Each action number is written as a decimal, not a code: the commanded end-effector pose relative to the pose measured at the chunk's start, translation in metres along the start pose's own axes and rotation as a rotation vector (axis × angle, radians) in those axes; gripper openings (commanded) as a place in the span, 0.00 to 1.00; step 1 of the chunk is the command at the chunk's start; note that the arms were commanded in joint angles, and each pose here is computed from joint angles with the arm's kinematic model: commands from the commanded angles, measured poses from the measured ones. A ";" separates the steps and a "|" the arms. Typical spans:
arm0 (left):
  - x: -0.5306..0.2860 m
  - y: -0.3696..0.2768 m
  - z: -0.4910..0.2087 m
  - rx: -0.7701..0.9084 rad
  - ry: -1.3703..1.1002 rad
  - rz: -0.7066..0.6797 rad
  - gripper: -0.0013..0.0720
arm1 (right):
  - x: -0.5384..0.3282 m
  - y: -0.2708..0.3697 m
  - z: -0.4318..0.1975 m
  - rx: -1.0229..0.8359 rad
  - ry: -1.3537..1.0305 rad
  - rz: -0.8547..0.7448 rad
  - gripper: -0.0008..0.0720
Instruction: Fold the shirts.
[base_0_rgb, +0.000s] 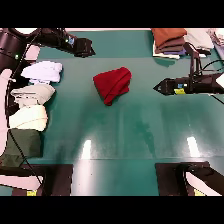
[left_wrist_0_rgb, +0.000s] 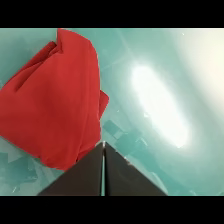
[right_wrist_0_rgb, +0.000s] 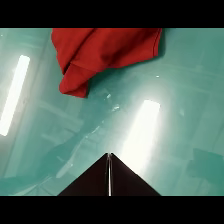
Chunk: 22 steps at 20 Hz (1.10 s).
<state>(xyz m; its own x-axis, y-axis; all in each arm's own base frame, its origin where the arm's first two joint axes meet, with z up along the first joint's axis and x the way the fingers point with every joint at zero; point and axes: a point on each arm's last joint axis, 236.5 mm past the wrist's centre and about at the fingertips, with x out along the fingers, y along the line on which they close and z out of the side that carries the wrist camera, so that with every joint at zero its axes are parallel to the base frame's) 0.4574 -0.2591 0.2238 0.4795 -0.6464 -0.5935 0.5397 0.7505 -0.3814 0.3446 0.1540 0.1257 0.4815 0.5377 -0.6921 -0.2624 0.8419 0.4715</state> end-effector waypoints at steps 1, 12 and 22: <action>-0.001 0.000 0.001 0.001 -0.002 0.000 0.05 | 0.000 0.000 0.000 0.000 0.002 0.001 0.03; -0.001 0.000 0.002 -0.003 -0.010 0.001 0.05 | 0.000 0.000 0.000 0.000 0.002 0.001 0.03; -0.002 0.008 0.061 -0.015 -0.260 0.013 0.75 | 0.000 0.002 0.000 0.004 0.000 0.008 0.03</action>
<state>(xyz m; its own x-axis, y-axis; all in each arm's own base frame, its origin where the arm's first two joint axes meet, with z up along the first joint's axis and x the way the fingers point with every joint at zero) 0.4917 -0.2615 0.2601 0.6174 -0.6565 -0.4335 0.5235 0.7541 -0.3966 0.3446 0.1551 0.1266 0.4816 0.5425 -0.6883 -0.2625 0.8386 0.4774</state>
